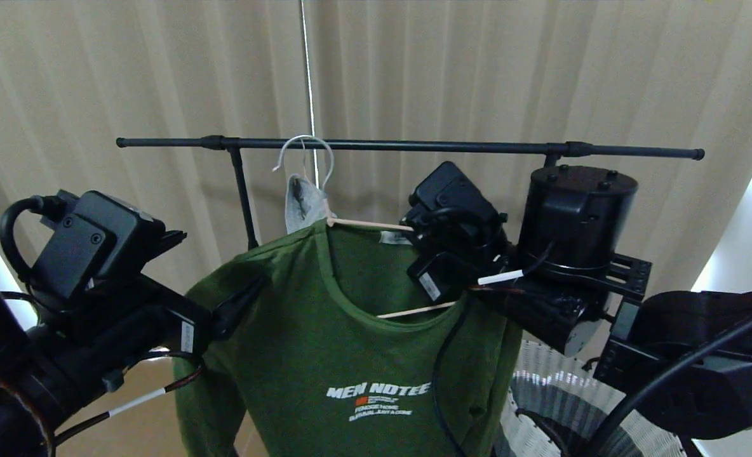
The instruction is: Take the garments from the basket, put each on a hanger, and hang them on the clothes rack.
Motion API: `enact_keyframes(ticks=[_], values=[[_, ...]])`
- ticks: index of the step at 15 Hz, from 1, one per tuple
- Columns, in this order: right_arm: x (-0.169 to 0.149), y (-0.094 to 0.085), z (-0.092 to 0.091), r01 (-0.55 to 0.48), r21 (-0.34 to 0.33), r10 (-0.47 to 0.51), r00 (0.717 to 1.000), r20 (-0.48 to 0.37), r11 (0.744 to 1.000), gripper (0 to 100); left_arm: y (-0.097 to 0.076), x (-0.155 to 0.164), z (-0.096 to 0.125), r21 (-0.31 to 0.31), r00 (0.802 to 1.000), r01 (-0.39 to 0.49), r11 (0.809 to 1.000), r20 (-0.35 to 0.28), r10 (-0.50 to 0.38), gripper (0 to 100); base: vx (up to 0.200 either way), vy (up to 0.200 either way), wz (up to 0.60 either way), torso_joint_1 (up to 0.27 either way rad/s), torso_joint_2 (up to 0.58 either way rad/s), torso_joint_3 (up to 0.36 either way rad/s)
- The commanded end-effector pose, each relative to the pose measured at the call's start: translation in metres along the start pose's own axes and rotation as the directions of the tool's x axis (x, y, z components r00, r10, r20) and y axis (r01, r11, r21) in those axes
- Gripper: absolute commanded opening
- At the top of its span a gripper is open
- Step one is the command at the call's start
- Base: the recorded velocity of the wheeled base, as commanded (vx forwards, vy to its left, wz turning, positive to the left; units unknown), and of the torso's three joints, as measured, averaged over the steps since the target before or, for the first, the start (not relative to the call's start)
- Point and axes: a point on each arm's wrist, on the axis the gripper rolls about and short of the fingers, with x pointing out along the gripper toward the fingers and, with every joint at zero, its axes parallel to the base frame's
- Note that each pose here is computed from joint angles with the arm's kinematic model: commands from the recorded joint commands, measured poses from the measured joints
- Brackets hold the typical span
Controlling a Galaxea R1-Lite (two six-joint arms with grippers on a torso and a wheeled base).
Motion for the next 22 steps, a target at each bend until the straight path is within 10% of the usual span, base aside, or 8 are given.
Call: enact_keyframes(ticks=[1,6,17,18,22], values=[[-0.011,-0.023,0.001,0.062,0.013,-0.063,0.998,0.005,0.998,0,0.001,-0.004,-0.001,-0.003,1.000,0.005,1.000,0.006,-0.005,100,0.000,0.000,0.00,0.000,0.00,0.000],[-0.047,-0.054,0.008,0.145,0.034,-0.146,0.989,0.031,0.989,0,0.002,0.000,-0.005,-0.019,1.000,0.000,1.000,-0.017,-0.001,100,0.000,0.000,0.00,0.000,0.00,0.000],[-0.078,-0.064,0.019,0.157,0.054,-0.161,0.983,0.091,0.986,0,0.022,0.027,-0.033,-0.073,0.992,0.066,0.995,-0.098,-0.073,100,0.000,0.000,0.00,0.000,0.00,0.000],[-0.078,-0.064,0.019,0.157,0.054,-0.161,0.983,0.091,0.986,0,0.022,0.026,-0.034,-0.072,0.992,0.067,0.995,-0.103,-0.074,0,0.000,0.000,0.00,0.000,0.00,0.000],[-0.078,-0.064,0.019,0.159,0.053,-0.163,0.983,0.087,0.986,0,0.026,0.025,-0.039,-0.073,0.991,0.036,0.997,-0.124,-0.045,0,0.000,0.000,0.00,0.000,0.00,0.000]])
